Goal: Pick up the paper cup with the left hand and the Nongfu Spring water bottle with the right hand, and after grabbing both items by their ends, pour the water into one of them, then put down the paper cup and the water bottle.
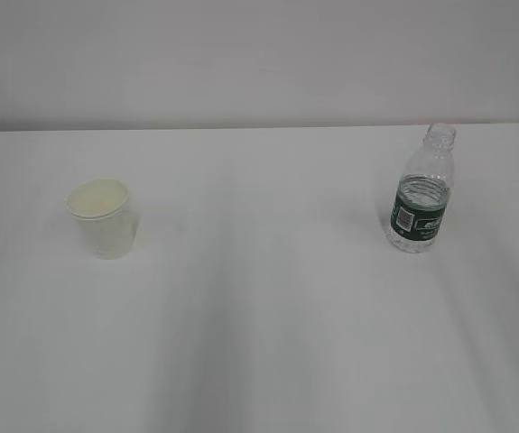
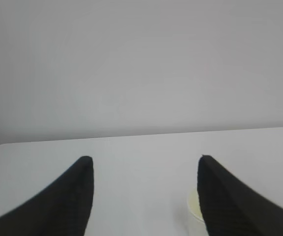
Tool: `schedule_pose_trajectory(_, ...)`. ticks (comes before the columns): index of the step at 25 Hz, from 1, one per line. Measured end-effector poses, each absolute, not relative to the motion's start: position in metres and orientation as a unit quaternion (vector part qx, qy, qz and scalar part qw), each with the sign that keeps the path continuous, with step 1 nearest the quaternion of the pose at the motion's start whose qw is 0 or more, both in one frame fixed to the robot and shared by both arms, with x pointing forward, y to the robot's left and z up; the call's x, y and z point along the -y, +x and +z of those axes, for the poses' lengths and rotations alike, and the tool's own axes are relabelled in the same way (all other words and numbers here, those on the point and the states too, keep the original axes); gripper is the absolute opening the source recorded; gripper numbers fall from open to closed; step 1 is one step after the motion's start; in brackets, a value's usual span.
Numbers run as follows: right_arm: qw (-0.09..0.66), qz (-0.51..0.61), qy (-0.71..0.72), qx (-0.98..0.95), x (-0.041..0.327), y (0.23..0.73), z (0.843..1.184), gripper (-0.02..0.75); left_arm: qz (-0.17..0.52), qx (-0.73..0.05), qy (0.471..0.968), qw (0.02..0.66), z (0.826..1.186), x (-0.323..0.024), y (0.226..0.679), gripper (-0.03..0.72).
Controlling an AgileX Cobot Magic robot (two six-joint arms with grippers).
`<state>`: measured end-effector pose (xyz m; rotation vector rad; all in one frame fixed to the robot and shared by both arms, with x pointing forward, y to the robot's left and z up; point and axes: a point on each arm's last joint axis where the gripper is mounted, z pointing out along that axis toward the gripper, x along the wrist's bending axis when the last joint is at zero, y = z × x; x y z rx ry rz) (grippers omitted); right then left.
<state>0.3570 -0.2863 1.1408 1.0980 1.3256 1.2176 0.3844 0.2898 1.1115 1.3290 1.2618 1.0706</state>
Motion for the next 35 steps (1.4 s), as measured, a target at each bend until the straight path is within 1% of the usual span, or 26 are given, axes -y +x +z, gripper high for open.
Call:
schedule_pose_trajectory(6,0.481,0.499,0.463,-0.552,0.284,0.379,1.134,0.563,0.444,-0.513,0.543,0.495,1.106,-0.287,0.409,0.473)
schedule_pose_trajectory(11,0.474,0.493,0.469,-0.559,0.282,0.389,1.130,0.563,0.449,-0.506,0.527,0.514,1.103,-0.285,0.426,0.466)
schedule_pose_trajectory(16,0.484,0.503,0.459,-0.550,0.281,0.401,1.130,0.547,0.445,-0.514,0.510,0.527,1.097,-0.285,0.442,0.462)
schedule_pose_trajectory(19,0.485,0.504,0.457,-0.549,0.279,0.412,1.127,0.543,0.441,-0.521,0.508,0.526,1.089,-0.284,0.453,0.459)
schedule_pose_trajectory(23,0.475,0.494,0.465,-0.560,0.277,0.430,1.115,0.540,0.430,-0.533,0.513,0.517,1.077,-0.283,0.466,0.452)
schedule_pose_trajectory(27,0.471,0.502,0.469,-0.554,0.276,0.444,1.104,0.540,0.421,-0.543,0.502,0.526,1.065,-0.283,0.474,0.450)
schedule_pose_trajectory(32,0.462,0.516,0.476,-0.542,0.275,0.443,1.078,0.540,0.406,-0.556,0.494,0.532,1.037,-0.283,0.471,0.450)
schedule_pose_trajectory(35,0.452,0.508,0.485,-0.549,0.276,0.439,1.063,0.540,0.398,-0.557,0.480,0.548,1.026,-0.283,0.463,0.444)
